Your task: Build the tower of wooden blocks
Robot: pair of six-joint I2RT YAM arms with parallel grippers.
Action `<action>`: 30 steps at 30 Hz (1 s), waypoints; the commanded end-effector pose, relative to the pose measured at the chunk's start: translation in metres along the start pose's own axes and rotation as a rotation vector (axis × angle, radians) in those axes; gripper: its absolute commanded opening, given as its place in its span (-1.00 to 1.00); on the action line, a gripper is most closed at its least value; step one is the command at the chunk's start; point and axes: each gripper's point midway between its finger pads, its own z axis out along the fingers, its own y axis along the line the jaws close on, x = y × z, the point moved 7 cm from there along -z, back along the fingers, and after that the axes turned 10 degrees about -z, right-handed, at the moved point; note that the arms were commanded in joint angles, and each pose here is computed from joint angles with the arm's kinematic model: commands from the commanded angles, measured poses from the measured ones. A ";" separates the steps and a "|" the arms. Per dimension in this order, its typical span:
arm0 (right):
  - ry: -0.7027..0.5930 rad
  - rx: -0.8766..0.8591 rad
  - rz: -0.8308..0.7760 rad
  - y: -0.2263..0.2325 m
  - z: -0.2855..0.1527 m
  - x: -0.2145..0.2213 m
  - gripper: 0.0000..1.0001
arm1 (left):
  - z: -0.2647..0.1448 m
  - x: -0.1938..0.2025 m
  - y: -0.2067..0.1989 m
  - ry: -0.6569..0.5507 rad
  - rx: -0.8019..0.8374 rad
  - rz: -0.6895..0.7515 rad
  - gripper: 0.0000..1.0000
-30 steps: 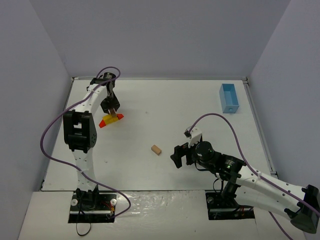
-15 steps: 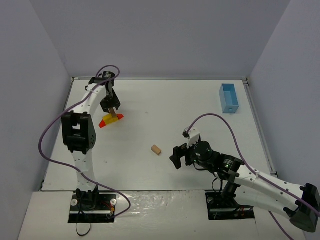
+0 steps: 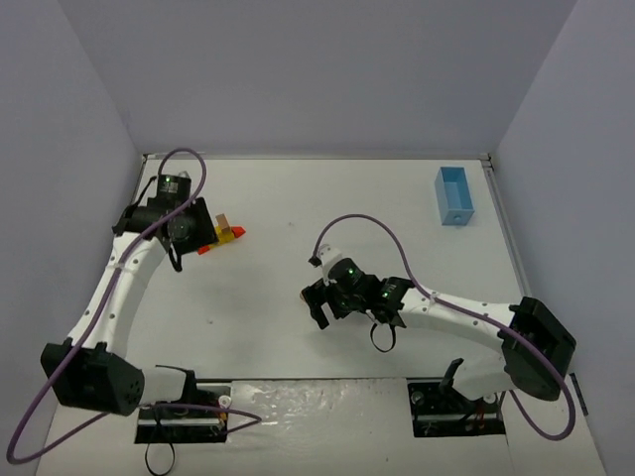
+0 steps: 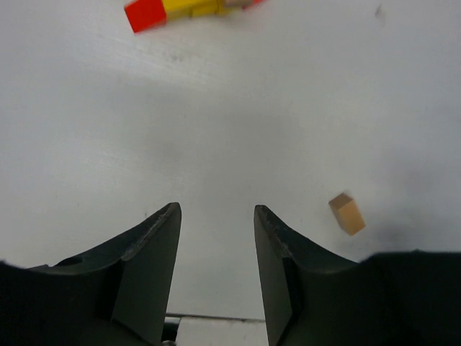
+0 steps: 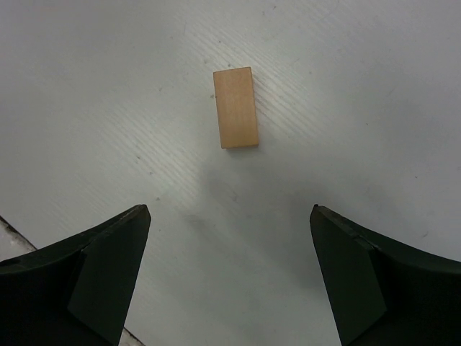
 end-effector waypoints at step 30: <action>-0.184 0.038 0.041 0.037 0.034 -0.076 0.65 | -0.016 0.098 0.017 0.144 0.131 0.020 -0.16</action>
